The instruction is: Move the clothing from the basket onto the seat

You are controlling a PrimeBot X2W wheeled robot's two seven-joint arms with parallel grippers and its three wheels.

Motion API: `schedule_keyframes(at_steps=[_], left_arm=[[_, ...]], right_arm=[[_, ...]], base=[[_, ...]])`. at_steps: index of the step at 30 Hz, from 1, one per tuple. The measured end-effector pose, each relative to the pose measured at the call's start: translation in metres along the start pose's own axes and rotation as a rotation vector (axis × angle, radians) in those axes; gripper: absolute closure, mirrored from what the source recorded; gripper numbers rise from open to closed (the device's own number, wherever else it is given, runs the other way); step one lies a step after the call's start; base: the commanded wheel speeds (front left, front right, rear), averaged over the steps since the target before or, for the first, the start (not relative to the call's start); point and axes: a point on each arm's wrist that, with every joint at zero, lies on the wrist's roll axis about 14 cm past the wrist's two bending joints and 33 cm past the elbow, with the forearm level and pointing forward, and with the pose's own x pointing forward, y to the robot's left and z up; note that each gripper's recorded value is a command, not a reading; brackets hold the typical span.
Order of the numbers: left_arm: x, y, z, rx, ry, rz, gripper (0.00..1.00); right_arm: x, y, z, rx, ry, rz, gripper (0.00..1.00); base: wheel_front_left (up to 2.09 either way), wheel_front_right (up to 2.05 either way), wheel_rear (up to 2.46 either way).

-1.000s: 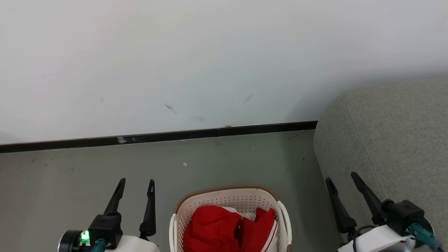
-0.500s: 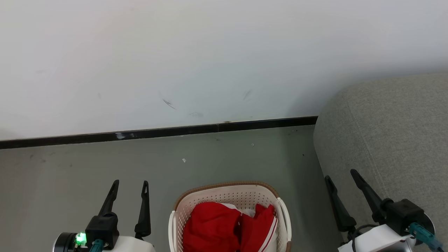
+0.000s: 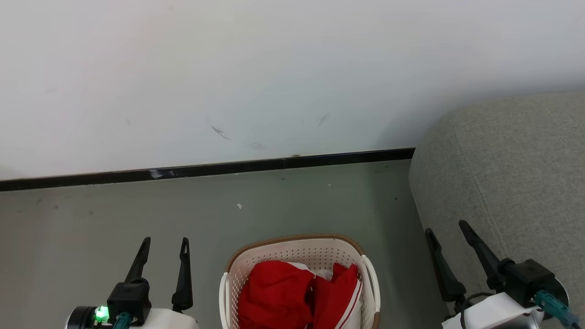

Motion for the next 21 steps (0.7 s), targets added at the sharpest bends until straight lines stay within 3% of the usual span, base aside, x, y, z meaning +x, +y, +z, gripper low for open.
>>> schedule_keyframes(at_steps=[12,21], left_arm=[[0.002,-0.001,-0.028,0.054,0.083,-0.033,0.0],[0.013,-0.02,-0.055,0.097,0.154,-0.119,0.0]], right_arm=[[0.003,-0.011,-0.001,-0.006,0.002,-0.031,0.0],[0.005,-0.024,-0.007,-0.014,0.019,-0.068,0.0]], base=[[0.0,0.0,0.0],[0.0,0.0,0.0]])
